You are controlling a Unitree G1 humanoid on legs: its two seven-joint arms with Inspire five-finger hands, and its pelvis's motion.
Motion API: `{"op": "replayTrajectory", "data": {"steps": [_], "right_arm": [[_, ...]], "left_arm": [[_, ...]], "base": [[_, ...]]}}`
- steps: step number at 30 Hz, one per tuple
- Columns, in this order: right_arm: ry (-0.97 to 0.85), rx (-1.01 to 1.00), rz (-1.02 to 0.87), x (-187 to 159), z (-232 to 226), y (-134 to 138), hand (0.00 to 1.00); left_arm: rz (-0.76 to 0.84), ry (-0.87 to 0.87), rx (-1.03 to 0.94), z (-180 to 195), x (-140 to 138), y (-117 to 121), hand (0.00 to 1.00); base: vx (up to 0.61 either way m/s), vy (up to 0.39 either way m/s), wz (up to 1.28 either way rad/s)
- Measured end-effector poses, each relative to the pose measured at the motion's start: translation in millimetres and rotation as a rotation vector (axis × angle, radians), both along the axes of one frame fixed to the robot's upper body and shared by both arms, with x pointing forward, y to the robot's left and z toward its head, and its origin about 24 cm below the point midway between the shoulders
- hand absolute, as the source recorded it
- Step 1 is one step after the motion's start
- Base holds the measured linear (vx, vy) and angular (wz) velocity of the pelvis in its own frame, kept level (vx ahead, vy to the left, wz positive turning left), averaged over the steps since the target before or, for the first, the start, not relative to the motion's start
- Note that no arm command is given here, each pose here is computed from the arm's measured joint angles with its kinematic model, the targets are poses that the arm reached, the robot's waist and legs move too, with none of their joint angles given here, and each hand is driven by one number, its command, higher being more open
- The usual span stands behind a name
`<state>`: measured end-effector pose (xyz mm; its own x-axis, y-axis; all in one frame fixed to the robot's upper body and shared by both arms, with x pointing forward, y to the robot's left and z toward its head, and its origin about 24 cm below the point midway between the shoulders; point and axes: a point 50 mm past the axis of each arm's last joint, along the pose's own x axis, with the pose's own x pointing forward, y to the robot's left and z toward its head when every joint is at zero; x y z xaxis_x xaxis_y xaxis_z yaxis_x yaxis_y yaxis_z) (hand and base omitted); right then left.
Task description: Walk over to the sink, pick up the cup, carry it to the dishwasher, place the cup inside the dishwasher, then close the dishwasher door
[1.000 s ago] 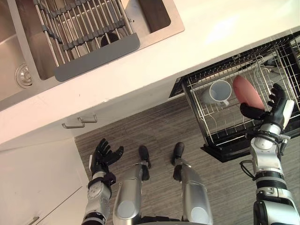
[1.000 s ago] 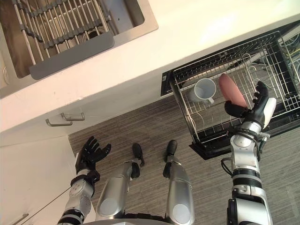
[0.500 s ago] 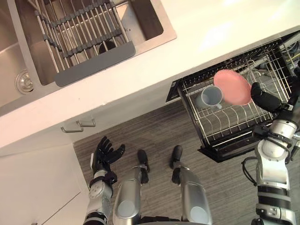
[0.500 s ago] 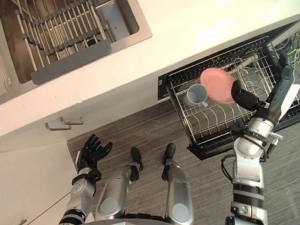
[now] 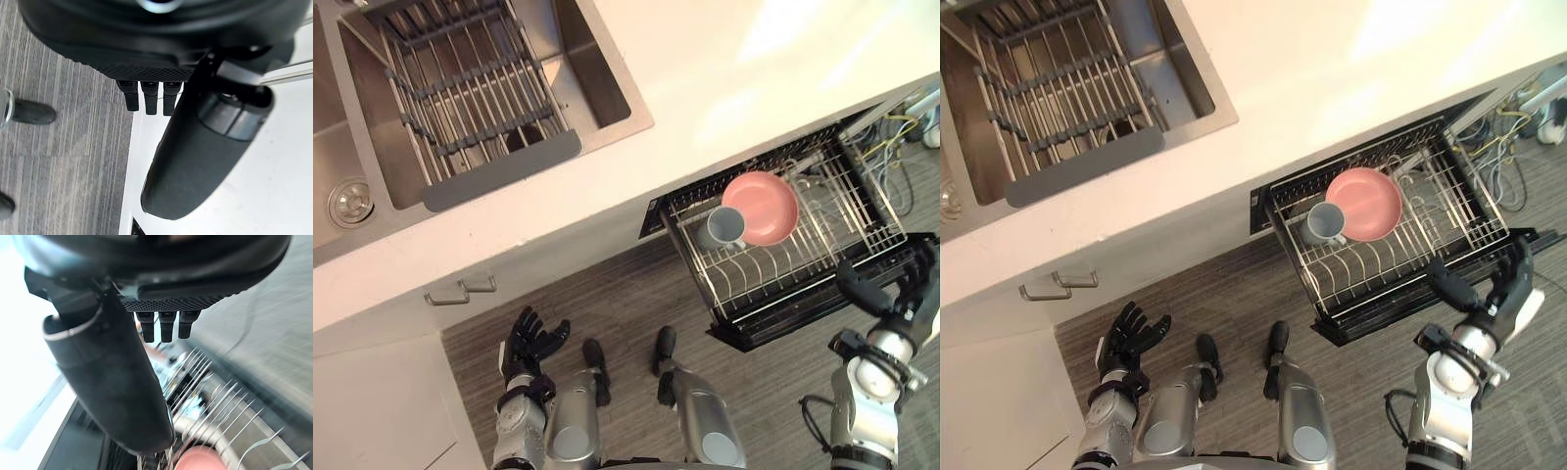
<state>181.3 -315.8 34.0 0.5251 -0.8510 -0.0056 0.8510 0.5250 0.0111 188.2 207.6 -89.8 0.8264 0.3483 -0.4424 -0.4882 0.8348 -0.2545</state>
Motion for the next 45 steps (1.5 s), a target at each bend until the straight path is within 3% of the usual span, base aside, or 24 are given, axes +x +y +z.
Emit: {"op": "replayTrajectory", "data": {"steps": [8,15,24,30,38,45], "right_arm": [[-0.015,0.227,-0.124,-23.5,-33.8,2.3,0.90],[-0.145,0.517,0.143,-15.7,-65.1,19.2,0.90],[-0.346,0.625,0.407,13.4,-56.2,17.9,0.90],[-0.550,0.651,0.608,53.5,-24.1,25.6,0.90],[-0.642,0.527,1.041,142.6,65.9,87.2,0.90],[-0.591,0.479,1.052,148.0,72.3,88.1,0.90]], "left_arm": [[-0.005,0.028,0.004,-3.5,-3.9,-1.9,0.90],[-0.005,0.063,-0.001,-6.5,-5.8,-3.2,0.90],[-0.016,0.038,0.010,-0.4,5.2,-1.6,0.90],[-0.031,-0.004,0.005,7.0,18.6,-5.8,0.90],[-0.024,-0.020,-0.041,5.9,18.7,-15.1,0.90],[-0.049,-0.044,-0.076,6.2,20.1,-23.6,0.90]], "base": [[0.00,0.000,0.00],[0.00,0.000,0.00],[0.00,-0.006,0.03],[-0.03,-0.030,0.17],[-0.04,-0.073,0.13],[-0.05,-0.067,0.16]]}}
